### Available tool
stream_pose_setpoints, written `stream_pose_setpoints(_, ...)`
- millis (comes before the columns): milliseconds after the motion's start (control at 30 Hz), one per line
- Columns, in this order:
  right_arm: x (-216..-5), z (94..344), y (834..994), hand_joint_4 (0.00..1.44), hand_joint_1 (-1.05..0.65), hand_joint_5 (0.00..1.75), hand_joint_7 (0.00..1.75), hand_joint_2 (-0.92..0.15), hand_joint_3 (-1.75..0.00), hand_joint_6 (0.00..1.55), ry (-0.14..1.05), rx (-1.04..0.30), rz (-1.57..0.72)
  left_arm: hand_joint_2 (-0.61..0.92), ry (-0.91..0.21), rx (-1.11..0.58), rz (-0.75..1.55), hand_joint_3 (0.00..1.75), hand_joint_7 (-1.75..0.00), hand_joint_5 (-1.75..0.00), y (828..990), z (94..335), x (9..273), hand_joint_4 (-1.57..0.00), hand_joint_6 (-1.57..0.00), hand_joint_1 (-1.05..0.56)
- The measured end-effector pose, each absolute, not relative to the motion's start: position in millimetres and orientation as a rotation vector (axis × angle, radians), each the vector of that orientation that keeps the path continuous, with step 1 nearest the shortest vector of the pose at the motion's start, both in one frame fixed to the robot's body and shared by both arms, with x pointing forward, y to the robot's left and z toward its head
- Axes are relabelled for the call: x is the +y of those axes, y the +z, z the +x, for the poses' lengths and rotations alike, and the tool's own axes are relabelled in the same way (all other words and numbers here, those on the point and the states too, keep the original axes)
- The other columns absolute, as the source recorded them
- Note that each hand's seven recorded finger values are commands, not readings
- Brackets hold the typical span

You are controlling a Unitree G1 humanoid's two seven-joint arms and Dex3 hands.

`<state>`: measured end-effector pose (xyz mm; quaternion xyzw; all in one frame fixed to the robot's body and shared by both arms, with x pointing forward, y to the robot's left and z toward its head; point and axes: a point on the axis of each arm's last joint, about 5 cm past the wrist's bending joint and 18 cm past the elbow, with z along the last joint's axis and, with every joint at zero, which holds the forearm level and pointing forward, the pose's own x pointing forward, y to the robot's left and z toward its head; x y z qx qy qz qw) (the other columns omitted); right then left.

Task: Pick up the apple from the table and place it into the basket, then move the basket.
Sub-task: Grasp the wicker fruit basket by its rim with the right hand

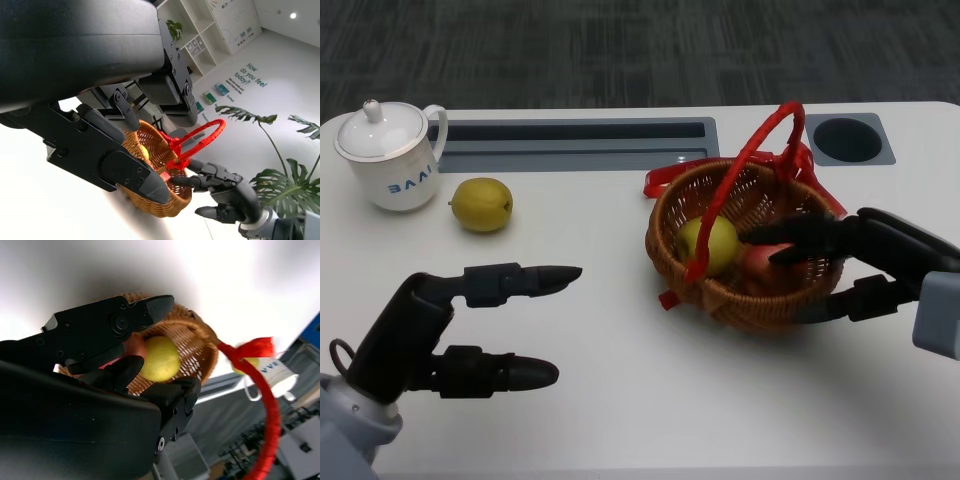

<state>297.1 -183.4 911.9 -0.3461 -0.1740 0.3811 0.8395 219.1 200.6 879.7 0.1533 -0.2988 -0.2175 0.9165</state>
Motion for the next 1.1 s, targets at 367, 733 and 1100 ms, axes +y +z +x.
stream_pose_setpoints(367,-171.3,306.4,917.7,0.87,-0.53,0.02,0.02,-0.85,0.00,0.70,0.833,-0.300,-0.837,0.75,-0.446,-0.615,0.305,0.00,-0.01,-0.01,881.2,217.4,199.3,-0.93,-0.85,-0.52)
stream_pose_setpoints(733,-153.7,311.1,926.7,0.93,-0.47,0.02,0.01,-0.85,0.00,0.72,0.879,-0.365,-1.012,0.74,-0.445,-0.633,0.305,0.00,-0.01,-0.02,884.3,218.1,196.9,-0.95,-0.87,-0.51)
stream_pose_setpoints(1100,-155.5,293.9,918.2,0.89,-0.47,0.00,0.00,-0.85,-0.01,0.67,0.926,-0.461,-0.985,0.73,-0.441,-0.634,0.300,0.00,-0.01,-0.01,884.9,218.4,195.8,-0.95,-0.88,-0.47)
